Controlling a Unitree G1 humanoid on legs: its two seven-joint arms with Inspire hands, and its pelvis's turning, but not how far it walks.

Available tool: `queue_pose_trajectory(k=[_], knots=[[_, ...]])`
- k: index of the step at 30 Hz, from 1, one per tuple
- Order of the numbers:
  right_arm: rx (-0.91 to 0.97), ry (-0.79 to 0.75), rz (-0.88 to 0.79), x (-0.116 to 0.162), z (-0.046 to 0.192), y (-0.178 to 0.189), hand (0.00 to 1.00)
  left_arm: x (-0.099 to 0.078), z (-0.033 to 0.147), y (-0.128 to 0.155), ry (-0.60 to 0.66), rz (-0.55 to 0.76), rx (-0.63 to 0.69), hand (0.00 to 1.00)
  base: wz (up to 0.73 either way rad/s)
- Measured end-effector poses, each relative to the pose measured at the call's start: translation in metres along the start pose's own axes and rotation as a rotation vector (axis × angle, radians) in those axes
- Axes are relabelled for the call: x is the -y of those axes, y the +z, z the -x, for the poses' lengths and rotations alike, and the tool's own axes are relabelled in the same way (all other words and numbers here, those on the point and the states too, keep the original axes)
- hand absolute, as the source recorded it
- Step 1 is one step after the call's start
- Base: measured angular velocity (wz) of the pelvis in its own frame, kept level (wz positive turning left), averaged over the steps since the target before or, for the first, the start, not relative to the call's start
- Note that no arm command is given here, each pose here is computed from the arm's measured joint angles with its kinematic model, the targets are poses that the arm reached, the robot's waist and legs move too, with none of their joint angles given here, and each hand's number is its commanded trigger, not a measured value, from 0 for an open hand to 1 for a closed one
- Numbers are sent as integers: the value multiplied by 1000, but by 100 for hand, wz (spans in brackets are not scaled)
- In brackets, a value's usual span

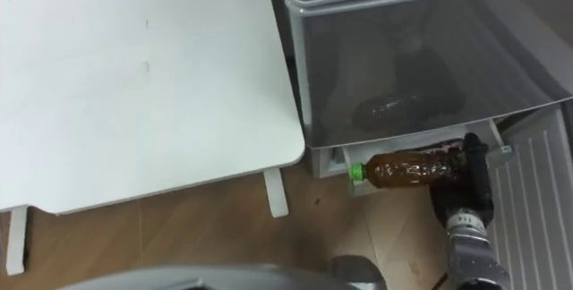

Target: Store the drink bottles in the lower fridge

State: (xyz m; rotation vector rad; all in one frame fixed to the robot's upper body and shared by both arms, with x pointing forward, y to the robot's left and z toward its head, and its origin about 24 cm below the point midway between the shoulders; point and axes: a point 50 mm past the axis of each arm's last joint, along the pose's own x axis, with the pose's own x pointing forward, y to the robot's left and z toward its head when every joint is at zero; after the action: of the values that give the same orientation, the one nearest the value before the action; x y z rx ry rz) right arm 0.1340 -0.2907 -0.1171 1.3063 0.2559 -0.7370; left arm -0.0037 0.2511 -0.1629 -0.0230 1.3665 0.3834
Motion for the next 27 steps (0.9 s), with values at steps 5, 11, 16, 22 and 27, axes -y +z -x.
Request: queue_pose_trajectory(k=[5,11,16,22,27], knots=[[12,-40,-8,-21,-18,0,100,0,-2,9,-14,-34,6,0,-8],[19,-30,-47,-64,-44,0,100,7,-5,36,-48,-56,64,0,2],[43,-2,-102,-89,-53,7,100,15,-6,52,-92,-74,99,0,8],[70,-4,-107,-105,-57,19,100,11,-7,62,-78,-97,108,0,12],[63,-6,-93,-112,-59,18,100,15,-8,73,-77,-115,125,0,11]])
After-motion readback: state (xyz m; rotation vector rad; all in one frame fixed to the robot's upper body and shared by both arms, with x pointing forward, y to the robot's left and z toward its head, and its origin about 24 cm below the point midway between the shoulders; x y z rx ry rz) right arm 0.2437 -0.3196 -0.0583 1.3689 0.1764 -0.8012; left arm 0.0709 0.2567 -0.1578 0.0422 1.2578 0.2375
